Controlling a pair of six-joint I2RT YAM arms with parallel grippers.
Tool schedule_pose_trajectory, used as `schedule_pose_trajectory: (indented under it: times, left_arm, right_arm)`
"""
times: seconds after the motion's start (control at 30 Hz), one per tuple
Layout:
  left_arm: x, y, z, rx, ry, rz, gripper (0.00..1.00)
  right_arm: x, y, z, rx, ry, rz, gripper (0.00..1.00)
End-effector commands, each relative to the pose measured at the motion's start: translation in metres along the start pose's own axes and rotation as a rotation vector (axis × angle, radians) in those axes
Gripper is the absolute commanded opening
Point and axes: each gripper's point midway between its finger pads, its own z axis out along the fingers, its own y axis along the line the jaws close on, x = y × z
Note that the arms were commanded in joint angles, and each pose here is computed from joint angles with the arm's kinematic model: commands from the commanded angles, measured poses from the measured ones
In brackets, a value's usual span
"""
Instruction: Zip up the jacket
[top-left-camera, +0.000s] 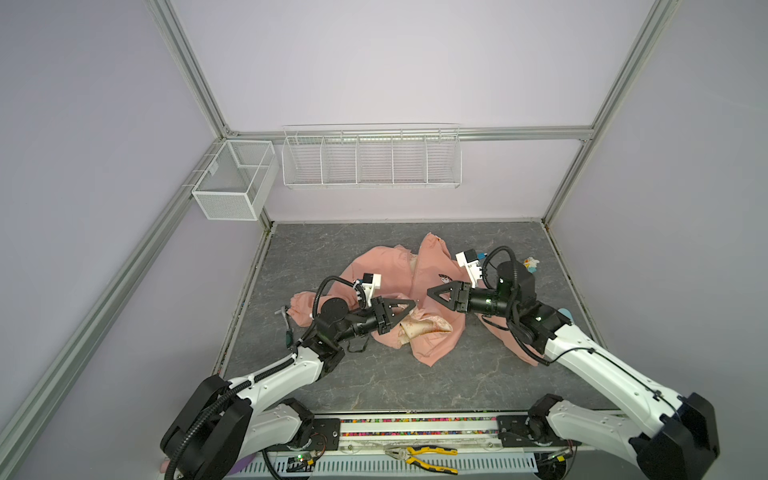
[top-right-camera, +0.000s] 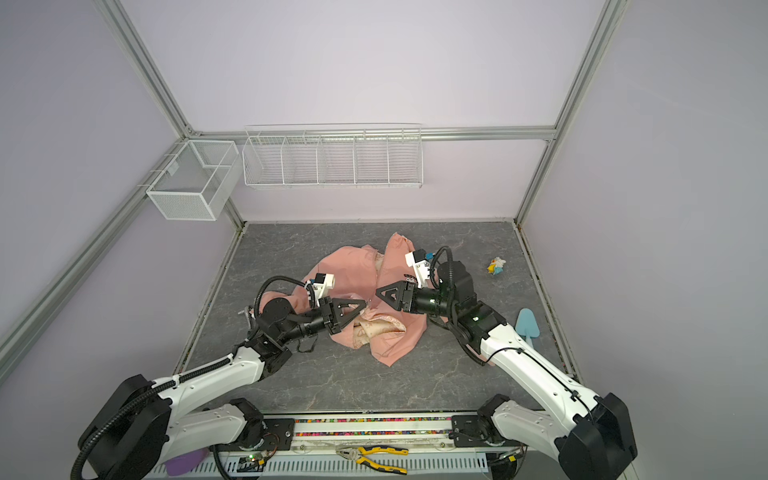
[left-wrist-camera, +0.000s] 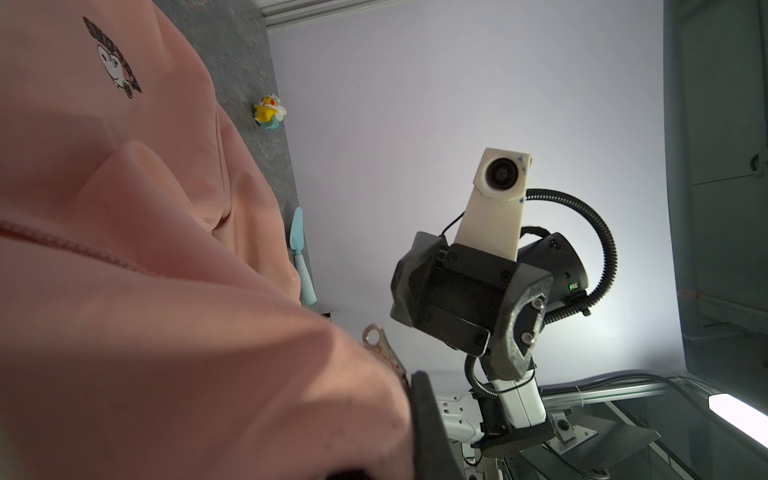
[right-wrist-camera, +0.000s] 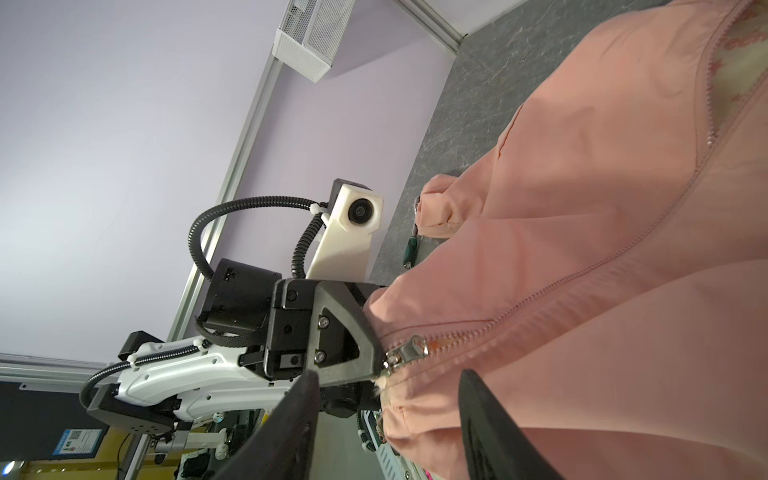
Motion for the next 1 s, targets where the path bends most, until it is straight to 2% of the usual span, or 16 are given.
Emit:
schedule_pose_trajectory:
  times: [0.0, 0.37, 0.97]
  left_arm:
    - [0.0, -0.024, 0.004, 0.079, 0.027, 0.068, 0.0]
    - [-0.002, -0.032, 0.007, 0.15, 0.029, 0.054, 0.0]
    - [-0.003, -0.042, 0.008, 0.19, 0.034, 0.048, 0.0]
  right_arm:
    - [-0.003, 0.013, 0.003, -0.094, -0.006, 0.006, 0.54]
    - [0.001, 0.005, 0.012, -0.136, -0.008, 0.067, 0.48]
    - [0.004, 0.011, 0.03, -0.173, -0.008, 0.089, 0.5]
